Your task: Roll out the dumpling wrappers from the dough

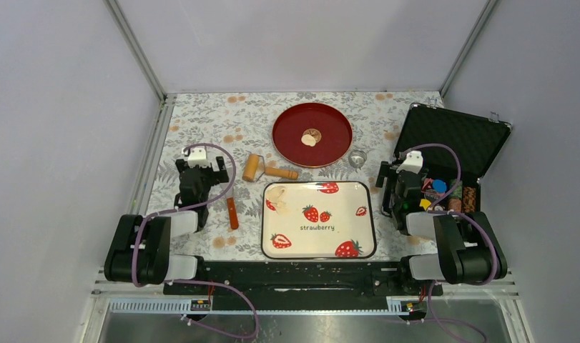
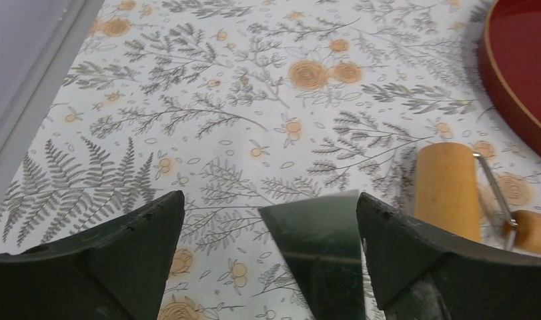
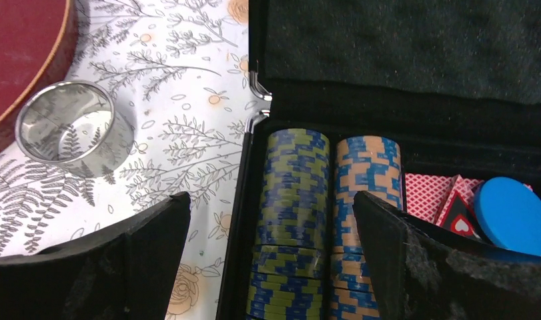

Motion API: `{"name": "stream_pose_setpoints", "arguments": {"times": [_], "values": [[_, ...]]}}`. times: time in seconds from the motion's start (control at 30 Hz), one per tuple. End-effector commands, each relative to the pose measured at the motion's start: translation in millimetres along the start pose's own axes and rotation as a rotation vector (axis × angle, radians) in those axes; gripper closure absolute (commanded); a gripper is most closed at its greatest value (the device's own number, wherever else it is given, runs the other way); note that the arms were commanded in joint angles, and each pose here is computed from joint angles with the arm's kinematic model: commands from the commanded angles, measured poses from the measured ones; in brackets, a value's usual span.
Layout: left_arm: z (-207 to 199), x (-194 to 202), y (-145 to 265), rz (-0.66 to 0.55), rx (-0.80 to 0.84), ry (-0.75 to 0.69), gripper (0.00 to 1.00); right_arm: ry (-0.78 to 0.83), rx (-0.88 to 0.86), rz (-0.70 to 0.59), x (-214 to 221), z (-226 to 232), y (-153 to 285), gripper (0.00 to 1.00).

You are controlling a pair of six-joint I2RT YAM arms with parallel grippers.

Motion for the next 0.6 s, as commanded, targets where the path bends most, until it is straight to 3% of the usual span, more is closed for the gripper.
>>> {"name": "stream_pose_setpoints", "arguments": {"times": [0.0, 0.57], "values": [[9.0, -13.8, -4.0, -0.137, -0.037, 0.021, 0.01, -0.049, 0.035, -0.100, -23.4, 1.3, -10.1, 0.01], [9.4, -14.0, -3.7, -0.139, -0.045, 0.022, 0.01, -0.058, 0.037, -0.117, -23.7, 1.0, -9.9, 0.02]]}}
Point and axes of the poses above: each gripper's point midway between its finger pads, its own y axis back along the fingers, its own z axis along the line the jaws close on, x = y × z, the point moved 9 cm from there along y, back along the fingers, and after that the axes turned 9 degrees about -y, right-handed, at the moved point
